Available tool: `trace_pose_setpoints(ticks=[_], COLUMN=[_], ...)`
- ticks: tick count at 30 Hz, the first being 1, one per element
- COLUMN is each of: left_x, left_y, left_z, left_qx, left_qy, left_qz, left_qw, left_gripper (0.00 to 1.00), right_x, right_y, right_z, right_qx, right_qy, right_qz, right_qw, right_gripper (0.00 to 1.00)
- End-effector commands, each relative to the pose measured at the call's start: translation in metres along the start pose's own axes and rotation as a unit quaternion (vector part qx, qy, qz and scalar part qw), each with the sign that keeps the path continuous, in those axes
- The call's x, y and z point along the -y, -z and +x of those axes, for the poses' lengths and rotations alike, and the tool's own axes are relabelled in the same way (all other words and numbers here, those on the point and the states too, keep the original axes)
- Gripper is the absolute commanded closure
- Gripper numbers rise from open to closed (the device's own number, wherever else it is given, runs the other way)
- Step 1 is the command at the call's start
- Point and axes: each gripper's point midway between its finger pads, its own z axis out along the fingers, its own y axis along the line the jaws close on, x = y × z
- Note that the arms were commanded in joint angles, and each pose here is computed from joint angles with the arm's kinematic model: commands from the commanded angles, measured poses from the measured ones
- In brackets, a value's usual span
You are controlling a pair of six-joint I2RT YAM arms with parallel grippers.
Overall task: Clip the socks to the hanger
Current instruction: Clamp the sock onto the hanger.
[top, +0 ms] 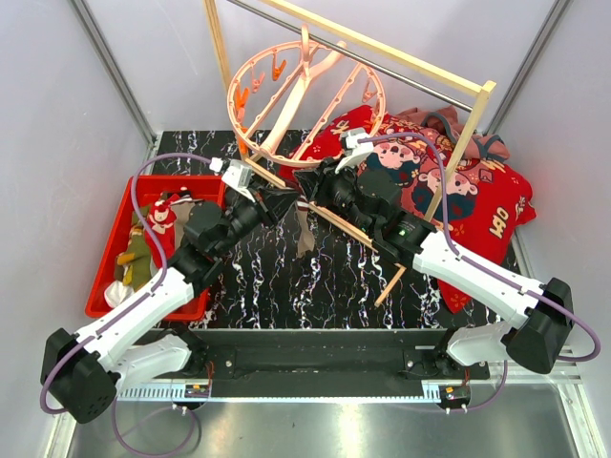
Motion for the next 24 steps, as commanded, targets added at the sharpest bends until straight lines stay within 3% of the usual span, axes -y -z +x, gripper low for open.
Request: trace_pose_setpoints(ticks=[1,8,12,13,16,22,24], left_x=[0.016,0.018,0.019,0.02,0.018,0.012,0.01], left_y=[-0.005,-0.009,-0.008,-0.008,-0.008,-0.01,-0.011], left_z=[-0.036,-0.039,-0.042,-0.044,-0.041,-0.031,-0.029], left_qx=[0.047,0.047,0.05,0.052,0.048,0.034,0.029], left_qy=[-0.019,-0.021,-0.024,-0.024,-0.025,-0.026,-0.027], left_qz=[0.019,0.022,0.021,0.023,0.02,0.009,0.005], left_qw=[0.999,0.998,0.998,0.998,0.998,0.999,0.999], left_gripper=[1.0,1.0,1.0,1.0,1.0,1.0,1.0], right_x=[-0.009,-0.012,-0.012,-0.011,-0.012,-0.019,-0.02], right_y=[-0.001,-0.001,-0.001,-0.001,0.001,0.014,0.022], right_z=[-0.014,-0.011,-0.01,-0.009,-0.009,-0.02,-0.026], right_qx=[0.02,0.015,0.013,0.012,0.01,0.011,0.01], right_qy=[-0.018,-0.021,-0.022,-0.021,-0.02,-0.012,-0.006], right_qz=[-0.02,-0.026,-0.027,-0.027,-0.028,-0.047,-0.051], right_qw=[0.999,0.999,0.999,0.999,0.999,0.999,0.999], right_gripper=[0.98,0.96,0.75,0.63,0.44,0.16,0.11])
